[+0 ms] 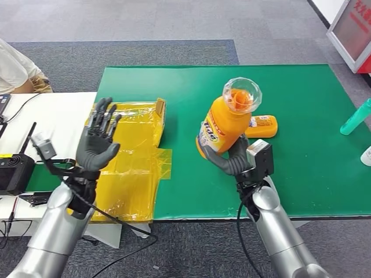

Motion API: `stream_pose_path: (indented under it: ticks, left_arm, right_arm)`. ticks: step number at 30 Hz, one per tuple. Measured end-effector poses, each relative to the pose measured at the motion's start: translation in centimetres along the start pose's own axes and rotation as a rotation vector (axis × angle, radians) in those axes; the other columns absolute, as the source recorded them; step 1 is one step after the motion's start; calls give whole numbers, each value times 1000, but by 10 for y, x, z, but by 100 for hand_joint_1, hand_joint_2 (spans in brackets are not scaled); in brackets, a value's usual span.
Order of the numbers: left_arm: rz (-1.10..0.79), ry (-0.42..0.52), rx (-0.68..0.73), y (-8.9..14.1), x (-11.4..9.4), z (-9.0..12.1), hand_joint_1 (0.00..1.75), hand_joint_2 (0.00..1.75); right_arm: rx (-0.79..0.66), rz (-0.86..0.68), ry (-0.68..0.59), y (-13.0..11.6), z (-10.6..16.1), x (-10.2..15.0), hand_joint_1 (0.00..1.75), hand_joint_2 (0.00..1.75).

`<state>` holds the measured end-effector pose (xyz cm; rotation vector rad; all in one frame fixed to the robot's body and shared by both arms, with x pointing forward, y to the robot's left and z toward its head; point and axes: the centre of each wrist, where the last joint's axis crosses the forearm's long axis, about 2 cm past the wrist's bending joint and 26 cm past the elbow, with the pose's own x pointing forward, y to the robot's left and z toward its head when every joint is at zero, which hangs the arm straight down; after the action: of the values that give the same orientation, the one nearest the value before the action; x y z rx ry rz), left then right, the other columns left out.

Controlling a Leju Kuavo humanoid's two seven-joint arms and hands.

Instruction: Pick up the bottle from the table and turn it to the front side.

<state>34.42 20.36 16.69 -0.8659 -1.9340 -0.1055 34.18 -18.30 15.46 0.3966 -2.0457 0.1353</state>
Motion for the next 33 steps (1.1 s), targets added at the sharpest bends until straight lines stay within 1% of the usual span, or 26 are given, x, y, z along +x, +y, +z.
stream_pose_path:
  ticks: [3, 6, 12, 15, 19, 23, 27, 30, 33]
  left_arm:
    - [25, 32, -89, -19, -7, -22, 0, 175]
    - [29, 55, -143, -31, -10, -35, 0, 175]
    - [15, 97, -248, -52, -14, -51, 0, 175]
    - [12, 117, -304, -62, -16, -57, 0, 175]
    - [-4, 135, -354, -74, -19, -63, 0, 175]
    - [-67, 150, -356, -79, -21, -64, 0, 175]
    - [-233, 153, -335, -84, -24, -64, 0, 175]
    - [-342, 138, -308, -88, -24, -65, 0, 175]
    - [-411, 108, -272, -91, -24, -66, 0, 175]
  right_arm:
    - [-25, 2, 11, 8, -5, -3, 175, 175]
    - [-28, 10, 20, 11, -8, -6, 175, 175]
    - [-23, 57, 36, 16, -12, -11, 175, 175]
    - [-18, 108, 48, 16, -16, -14, 175, 175]
    - [-12, 156, 67, 17, -19, -20, 175, 175]
    - [-21, 201, 87, 17, -19, -25, 175, 175]
    - [-34, 265, 103, 15, -17, -29, 175, 175]
    - [-28, 285, 108, 15, -15, -31, 175, 175]
    - [-18, 296, 108, 17, -16, -31, 175, 175]
